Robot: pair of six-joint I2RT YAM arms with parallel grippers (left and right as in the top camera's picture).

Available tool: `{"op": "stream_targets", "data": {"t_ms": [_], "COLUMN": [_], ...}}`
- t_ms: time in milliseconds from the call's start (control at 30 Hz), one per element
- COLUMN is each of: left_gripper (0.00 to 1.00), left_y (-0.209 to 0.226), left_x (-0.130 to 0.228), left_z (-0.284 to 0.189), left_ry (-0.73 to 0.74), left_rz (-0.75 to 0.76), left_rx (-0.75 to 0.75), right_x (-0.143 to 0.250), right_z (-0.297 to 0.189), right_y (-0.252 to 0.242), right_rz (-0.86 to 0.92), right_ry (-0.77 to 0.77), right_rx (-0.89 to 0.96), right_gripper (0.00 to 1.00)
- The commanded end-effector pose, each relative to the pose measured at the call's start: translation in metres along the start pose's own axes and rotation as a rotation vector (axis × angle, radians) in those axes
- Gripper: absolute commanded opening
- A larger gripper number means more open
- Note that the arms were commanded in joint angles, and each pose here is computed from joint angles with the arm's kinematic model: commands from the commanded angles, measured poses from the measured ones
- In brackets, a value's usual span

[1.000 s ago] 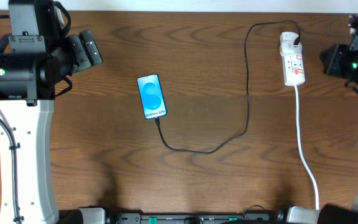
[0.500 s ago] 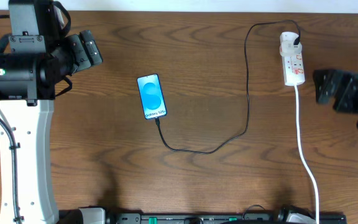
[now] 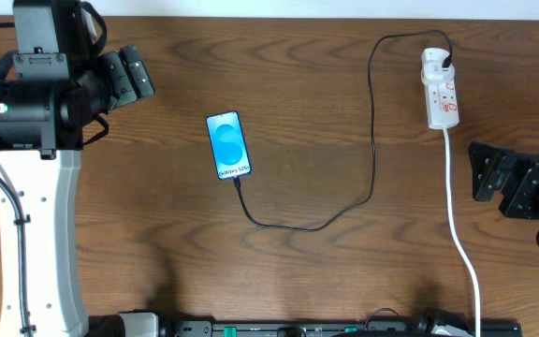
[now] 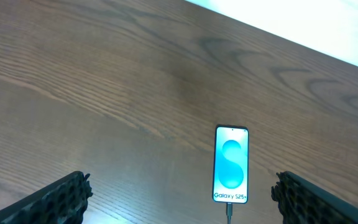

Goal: Plug charger to phone and switch on socket

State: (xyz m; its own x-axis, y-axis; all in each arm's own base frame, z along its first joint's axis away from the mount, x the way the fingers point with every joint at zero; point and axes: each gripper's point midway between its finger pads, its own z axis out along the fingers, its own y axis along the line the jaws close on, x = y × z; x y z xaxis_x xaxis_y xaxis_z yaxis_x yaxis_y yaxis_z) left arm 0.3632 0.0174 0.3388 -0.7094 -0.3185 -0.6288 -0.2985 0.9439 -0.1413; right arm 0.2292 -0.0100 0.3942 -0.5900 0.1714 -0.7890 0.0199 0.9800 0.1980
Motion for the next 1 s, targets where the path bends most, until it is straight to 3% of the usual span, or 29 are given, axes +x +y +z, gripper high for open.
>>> {"op": "stream_targets", "data": {"t_ms": [0, 233, 500, 967], "left_gripper": [0.97, 0.97, 0.97, 0.97], "left_y": [0.001, 0.001, 0.001, 0.001], "left_x": [-0.004, -0.004, -0.004, -0.004], "left_z": [-0.006, -0.006, -0.006, -0.006], "left_ry": [-0.019, -0.019, -0.019, -0.019], "left_rz": [0.0, 0.0, 0.0, 0.0], "left_rx": [-0.003, -0.003, -0.003, -0.004], "right_x": [0.0, -0.003, -0.012, 0.03], "right_z": [-0.004, -0.011, -0.017, 0.034], "right_y": [-0.002, -0.007, -0.01, -0.002], "right_rz": [-0.005, -0.051, -0.139, -0.153], "right_ry": [-0.012, -0.051, -0.259, -0.529], "right_rx": [0.018, 0.065, 0.132, 0.026], "right_gripper": [0.99, 0.99, 0.99, 0.99]}}
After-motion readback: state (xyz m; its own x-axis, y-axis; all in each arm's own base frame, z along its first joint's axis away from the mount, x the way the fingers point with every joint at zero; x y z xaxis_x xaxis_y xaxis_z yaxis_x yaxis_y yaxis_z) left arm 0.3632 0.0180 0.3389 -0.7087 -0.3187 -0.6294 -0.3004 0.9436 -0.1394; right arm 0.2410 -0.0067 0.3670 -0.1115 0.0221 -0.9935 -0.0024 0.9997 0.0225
